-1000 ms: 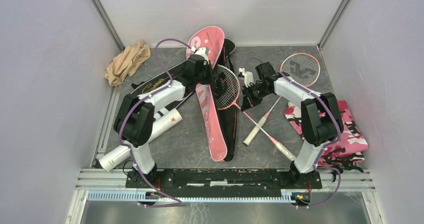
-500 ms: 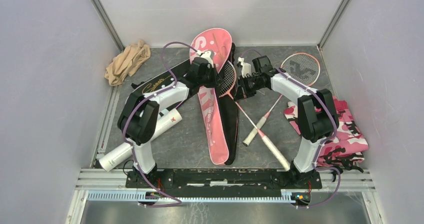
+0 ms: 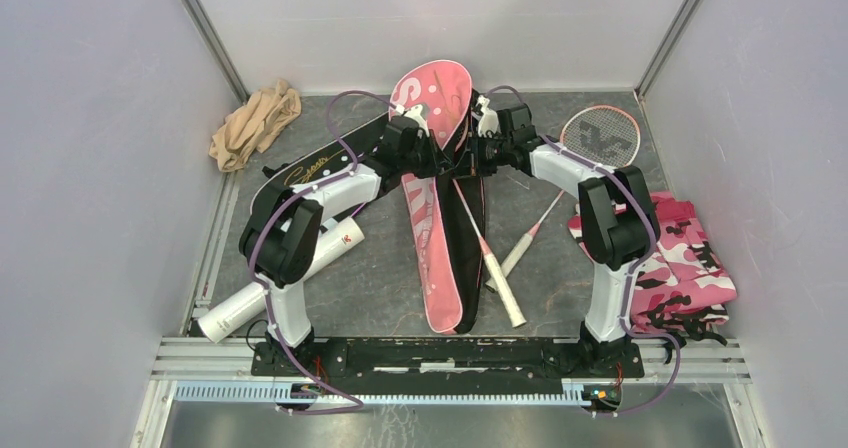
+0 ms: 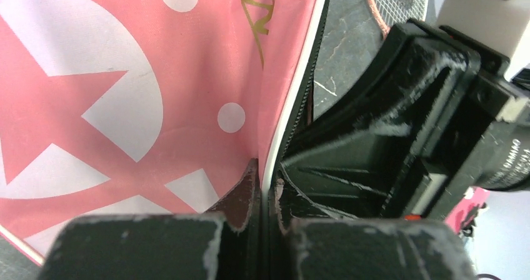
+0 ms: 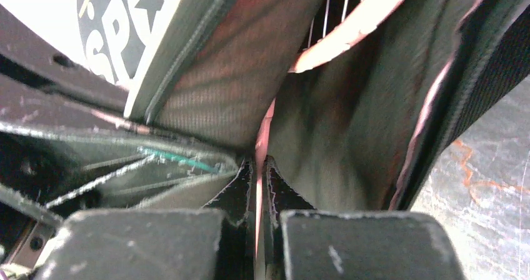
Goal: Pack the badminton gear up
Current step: Place the racket in the racket bag.
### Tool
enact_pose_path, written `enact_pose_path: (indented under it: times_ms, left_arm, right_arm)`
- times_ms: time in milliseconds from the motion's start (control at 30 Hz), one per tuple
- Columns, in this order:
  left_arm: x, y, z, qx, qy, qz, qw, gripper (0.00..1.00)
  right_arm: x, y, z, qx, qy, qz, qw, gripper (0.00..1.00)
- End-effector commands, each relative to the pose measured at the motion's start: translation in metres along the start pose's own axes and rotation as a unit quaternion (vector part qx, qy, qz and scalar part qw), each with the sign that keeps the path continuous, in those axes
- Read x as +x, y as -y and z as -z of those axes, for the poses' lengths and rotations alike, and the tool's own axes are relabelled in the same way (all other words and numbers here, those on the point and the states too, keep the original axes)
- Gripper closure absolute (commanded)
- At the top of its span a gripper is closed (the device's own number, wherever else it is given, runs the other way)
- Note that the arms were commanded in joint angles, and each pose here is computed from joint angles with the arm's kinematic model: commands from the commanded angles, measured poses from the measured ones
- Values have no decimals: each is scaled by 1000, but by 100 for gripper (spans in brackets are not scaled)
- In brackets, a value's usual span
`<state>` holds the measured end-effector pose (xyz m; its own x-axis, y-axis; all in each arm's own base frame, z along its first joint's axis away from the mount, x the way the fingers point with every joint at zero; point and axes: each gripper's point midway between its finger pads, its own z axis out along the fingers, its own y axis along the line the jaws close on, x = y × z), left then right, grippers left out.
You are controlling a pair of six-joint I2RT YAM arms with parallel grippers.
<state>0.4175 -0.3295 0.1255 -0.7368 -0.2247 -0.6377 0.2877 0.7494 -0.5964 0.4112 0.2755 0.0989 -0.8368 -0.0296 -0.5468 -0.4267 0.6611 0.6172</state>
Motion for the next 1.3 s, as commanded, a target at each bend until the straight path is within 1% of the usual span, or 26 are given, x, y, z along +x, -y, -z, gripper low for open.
enact_pose_path:
  times_ms: [0,67,133,233,333,433,533,600,667,767,933,1000,1100,1267]
  left_arm:
    - [-8,32,0,50,2,37,998,98]
    - [-8,32,0,51,0,42,998,98]
    - [-8,31,0,51,0,46,998,98]
    - [-13,28,1,46,7,48,998,98]
    - [-23,22,1,38,20,47,998,98]
    - [-34,18,-1,27,34,38,998,98]
    - [-42,15,-5,18,42,33,998,98]
    - [-46,14,-8,15,44,34,998,98]
    - [-47,12,-10,11,45,35,998,98]
    - [-49,10,-12,7,46,36,998,98]
    - [-52,11,-12,6,46,36,998,98]
    - [-51,10,-13,4,46,34,998,98]
    - [-48,9,-14,3,42,34,999,98]
    - [-45,7,-14,2,38,33,999,98]
  right_arm:
    - [-71,-31,-2,-45,110,37,992,100]
    - [-79,-33,-5,-51,123,34,991,100]
    - [-84,-34,-9,-62,122,36,990,100]
    - [-83,-32,-14,-64,111,47,991,91]
    - [-67,-28,-14,-66,83,59,993,77]
    - [-47,-25,-8,-61,46,78,994,60]
    - [-30,-20,1,-52,15,110,992,47]
    - [-17,-18,11,-48,-2,128,991,35]
    - [-3,-16,21,-47,-16,144,988,27]
    - [17,-11,36,-46,-34,171,984,23]
    - [63,-15,56,-84,-88,203,972,23]
    - [80,-15,61,-96,-106,209,967,23]
    - [99,-9,65,-92,-124,215,964,22]
    - [119,-4,66,-101,-143,208,962,23]
